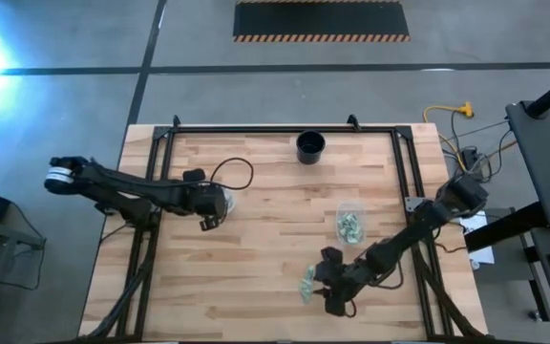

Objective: Pick and place items into bin
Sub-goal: Put the white sweetener packet into the left transparent bin, then put the white sweetener packet into the right transparent bin

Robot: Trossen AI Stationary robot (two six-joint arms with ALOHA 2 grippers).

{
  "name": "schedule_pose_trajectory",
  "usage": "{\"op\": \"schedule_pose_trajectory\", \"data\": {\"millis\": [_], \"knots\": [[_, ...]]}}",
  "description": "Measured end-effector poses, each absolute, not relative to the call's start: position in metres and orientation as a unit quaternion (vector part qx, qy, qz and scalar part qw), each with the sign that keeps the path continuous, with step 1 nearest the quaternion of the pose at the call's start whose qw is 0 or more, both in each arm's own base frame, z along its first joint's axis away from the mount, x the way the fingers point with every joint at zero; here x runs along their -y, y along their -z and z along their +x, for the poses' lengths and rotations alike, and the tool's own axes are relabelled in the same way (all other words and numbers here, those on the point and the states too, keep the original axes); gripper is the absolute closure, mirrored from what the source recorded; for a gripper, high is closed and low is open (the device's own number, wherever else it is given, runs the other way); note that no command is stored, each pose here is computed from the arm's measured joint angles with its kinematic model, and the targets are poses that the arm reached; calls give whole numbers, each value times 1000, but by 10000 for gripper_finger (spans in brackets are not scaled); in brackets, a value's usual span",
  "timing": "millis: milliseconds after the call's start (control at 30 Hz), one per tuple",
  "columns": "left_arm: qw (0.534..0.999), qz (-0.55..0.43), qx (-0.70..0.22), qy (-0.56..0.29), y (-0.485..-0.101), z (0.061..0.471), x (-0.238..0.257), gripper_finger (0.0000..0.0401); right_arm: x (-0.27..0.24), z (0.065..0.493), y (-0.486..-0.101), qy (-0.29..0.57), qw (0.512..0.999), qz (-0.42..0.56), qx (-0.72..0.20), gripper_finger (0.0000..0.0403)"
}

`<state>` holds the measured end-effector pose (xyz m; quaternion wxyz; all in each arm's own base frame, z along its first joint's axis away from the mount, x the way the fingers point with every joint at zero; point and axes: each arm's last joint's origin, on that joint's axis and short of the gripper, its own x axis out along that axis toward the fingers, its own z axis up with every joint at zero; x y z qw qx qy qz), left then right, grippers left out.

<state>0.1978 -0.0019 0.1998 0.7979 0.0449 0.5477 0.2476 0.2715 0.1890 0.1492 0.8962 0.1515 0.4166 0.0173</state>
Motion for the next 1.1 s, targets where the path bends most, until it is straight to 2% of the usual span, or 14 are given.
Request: {"op": "schedule_pose_trajectory", "data": {"millis": [233, 400, 800, 1100], "knots": [[810, 50, -520, -266, -208, 199, 1, 275, -197, 284, -142, -15, 894, 143, -423, 223], [820, 27, -508, -262, -217, 199, 1, 251, -199, 288, -133, -9, 888, 147, -435, 230], [874, -22, -409, -263, -270, 193, 1, 247, -199, 289, -125, 7, 882, 160, -443, 260], [892, -37, -368, -261, -289, 185, 1, 247, -197, 290, -122, 16, 880, 165, -445, 264]]}}
